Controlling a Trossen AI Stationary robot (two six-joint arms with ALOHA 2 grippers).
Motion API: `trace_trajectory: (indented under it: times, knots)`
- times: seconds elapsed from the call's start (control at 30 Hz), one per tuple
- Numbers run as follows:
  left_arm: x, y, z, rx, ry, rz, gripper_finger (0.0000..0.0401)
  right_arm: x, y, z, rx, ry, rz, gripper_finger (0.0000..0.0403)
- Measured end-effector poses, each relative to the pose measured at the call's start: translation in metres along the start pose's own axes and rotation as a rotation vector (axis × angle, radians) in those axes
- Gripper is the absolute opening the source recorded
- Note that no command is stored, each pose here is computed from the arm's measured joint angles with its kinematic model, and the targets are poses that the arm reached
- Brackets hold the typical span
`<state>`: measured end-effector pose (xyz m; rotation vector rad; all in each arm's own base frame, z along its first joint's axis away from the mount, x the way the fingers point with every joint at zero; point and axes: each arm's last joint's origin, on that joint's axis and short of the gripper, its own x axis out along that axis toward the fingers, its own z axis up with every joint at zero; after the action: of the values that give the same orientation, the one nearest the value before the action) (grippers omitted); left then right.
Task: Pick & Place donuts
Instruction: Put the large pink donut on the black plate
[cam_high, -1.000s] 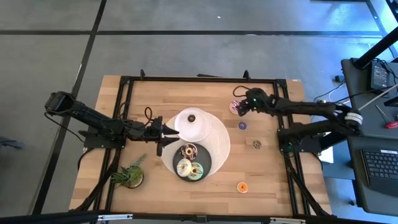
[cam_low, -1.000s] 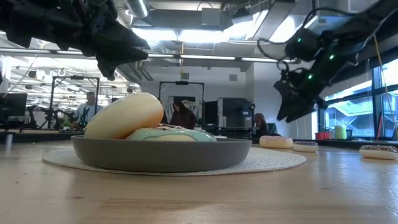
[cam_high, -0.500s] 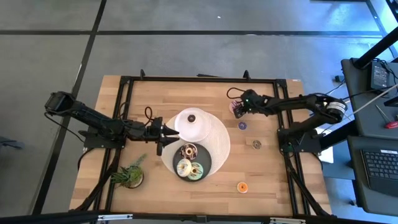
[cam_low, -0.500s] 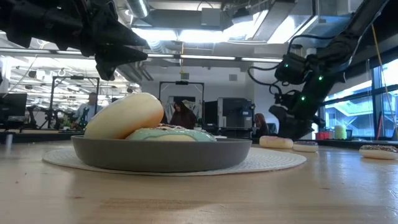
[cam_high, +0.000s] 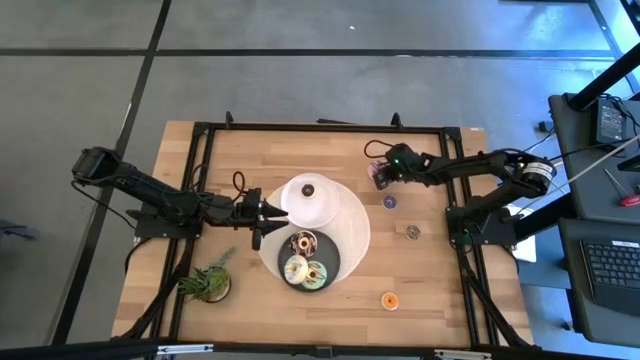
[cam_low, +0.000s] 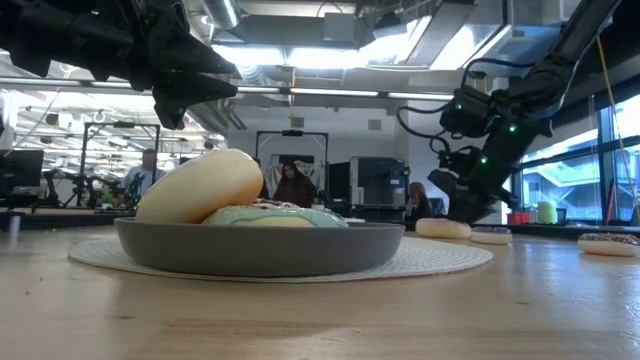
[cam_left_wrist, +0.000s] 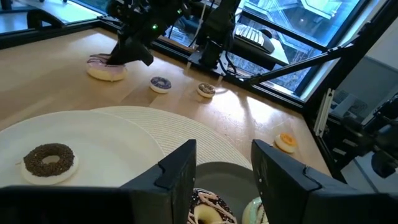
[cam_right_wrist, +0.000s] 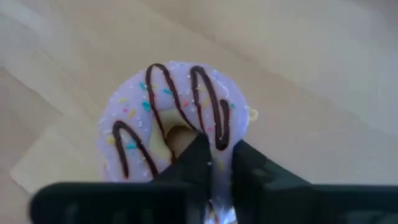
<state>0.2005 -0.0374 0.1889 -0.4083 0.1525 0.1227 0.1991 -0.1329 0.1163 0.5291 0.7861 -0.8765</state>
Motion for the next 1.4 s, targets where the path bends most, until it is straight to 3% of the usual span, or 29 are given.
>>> trace_trajectory:
  times: [0.1, 0.23, 0.4, 0.7, 0.93, 1.2, 1.4]
  knots:
    - [0.0, 0.0, 0.0, 0.0, 0.0, 0.0, 0.0151, -0.002, 0.001, 0.004, -0.026, -0.033, 0.013, 0.0026]
    - [0.0, 0.0, 0.0, 0.0, -0.001, 0.002, 0.0152, -0.012, 0.012, 0.017, -0.088, -0.071, 0.092, 0.0025]
    - [0.0, 0.0, 0.0, 0.0, -0.003, 0.006, 0.0148, -0.037, 0.048, 0.024, -0.201, -0.101, 0.356, 0.0041]
    - [0.0, 0.0, 0.0, 0.134, -0.001, 0.008, 0.0152, -0.086, 0.132, -0.024, -0.404, -0.118, 0.73, 0.0033]
    - [0.0, 0.0, 0.0, 0.157, -0.002, 0.008, 0.0148, -0.101, 0.162, -0.053, -0.394, -0.164, 0.808, 0.004]
    - [0.0, 0.0, 0.0, 0.158, -0.002, 0.008, 0.0152, -0.084, 0.182, -0.077, -0.389, -0.136, 0.864, 0.004]
    - [0.0, 0.0, 0.0, 0.159, 0.001, 0.009, 0.0148, -0.071, 0.197, -0.089, -0.396, -0.132, 0.987, 0.0043]
